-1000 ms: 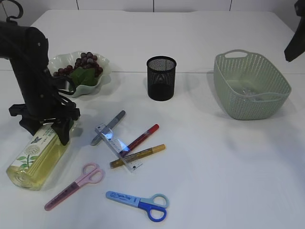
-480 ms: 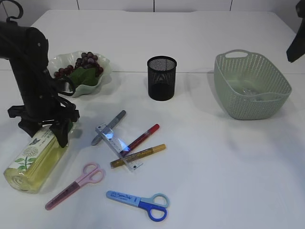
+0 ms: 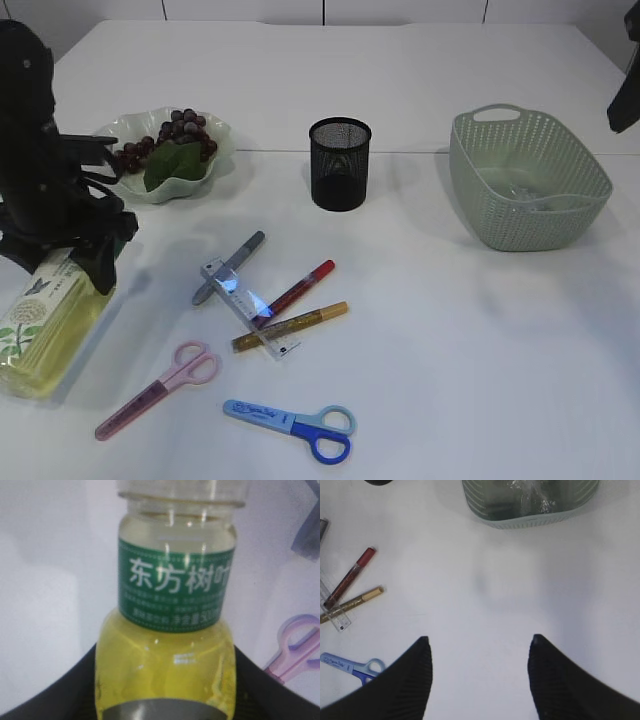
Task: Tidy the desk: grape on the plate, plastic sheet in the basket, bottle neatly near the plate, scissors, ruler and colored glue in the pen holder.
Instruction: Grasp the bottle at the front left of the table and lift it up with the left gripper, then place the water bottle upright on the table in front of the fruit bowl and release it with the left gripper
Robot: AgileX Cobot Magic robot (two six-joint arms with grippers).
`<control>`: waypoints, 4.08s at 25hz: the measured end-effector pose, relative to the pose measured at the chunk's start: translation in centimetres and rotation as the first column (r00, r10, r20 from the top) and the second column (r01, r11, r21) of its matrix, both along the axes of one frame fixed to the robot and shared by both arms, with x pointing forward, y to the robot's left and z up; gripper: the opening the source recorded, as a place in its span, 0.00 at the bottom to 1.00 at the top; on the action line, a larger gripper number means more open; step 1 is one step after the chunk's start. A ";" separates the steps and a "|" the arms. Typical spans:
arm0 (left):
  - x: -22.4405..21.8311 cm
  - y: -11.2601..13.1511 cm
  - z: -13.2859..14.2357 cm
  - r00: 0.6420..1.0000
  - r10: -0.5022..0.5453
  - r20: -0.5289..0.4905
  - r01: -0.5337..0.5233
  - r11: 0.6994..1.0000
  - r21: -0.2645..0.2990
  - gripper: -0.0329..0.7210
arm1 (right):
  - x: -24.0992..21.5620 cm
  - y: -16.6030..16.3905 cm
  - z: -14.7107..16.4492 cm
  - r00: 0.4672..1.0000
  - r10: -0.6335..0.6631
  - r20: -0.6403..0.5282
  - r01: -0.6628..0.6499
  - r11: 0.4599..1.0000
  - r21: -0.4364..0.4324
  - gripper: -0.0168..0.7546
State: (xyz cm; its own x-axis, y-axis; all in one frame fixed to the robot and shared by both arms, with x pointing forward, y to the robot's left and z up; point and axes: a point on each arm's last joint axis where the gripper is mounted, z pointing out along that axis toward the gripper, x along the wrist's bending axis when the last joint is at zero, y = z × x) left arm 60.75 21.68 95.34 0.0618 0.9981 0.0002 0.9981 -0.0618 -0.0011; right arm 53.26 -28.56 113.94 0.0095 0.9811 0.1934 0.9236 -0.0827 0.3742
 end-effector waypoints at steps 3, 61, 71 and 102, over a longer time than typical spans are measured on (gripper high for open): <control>-2.0 0.6 1.0 0.996 0.017 0.082 -0.017 1.000 0.000 0.60 | 0.0 0.0 0.0 1.000 0.002 0.000 -0.002 1.000 -0.003 0.64; 0.2 3.2 -6.4 0.151 0.246 0.957 0.086 0.961 -0.261 0.59 | -0.1 -0.1 -0.3 1.000 0.028 -0.005 -0.028 0.999 -0.023 0.64; 0.2 3.0 -6.5 0.148 0.218 0.965 0.114 0.965 -0.235 0.59 | 0.6 -0.1 -1.1 0.999 0.030 -0.033 -0.031 0.999 -0.022 0.64; -0.3 2.6 1.3 -0.035 0.159 0.987 0.217 0.965 -0.148 0.83 | 0.6 -0.1 -1.1 0.999 0.030 -0.031 -0.031 0.999 -0.023 0.64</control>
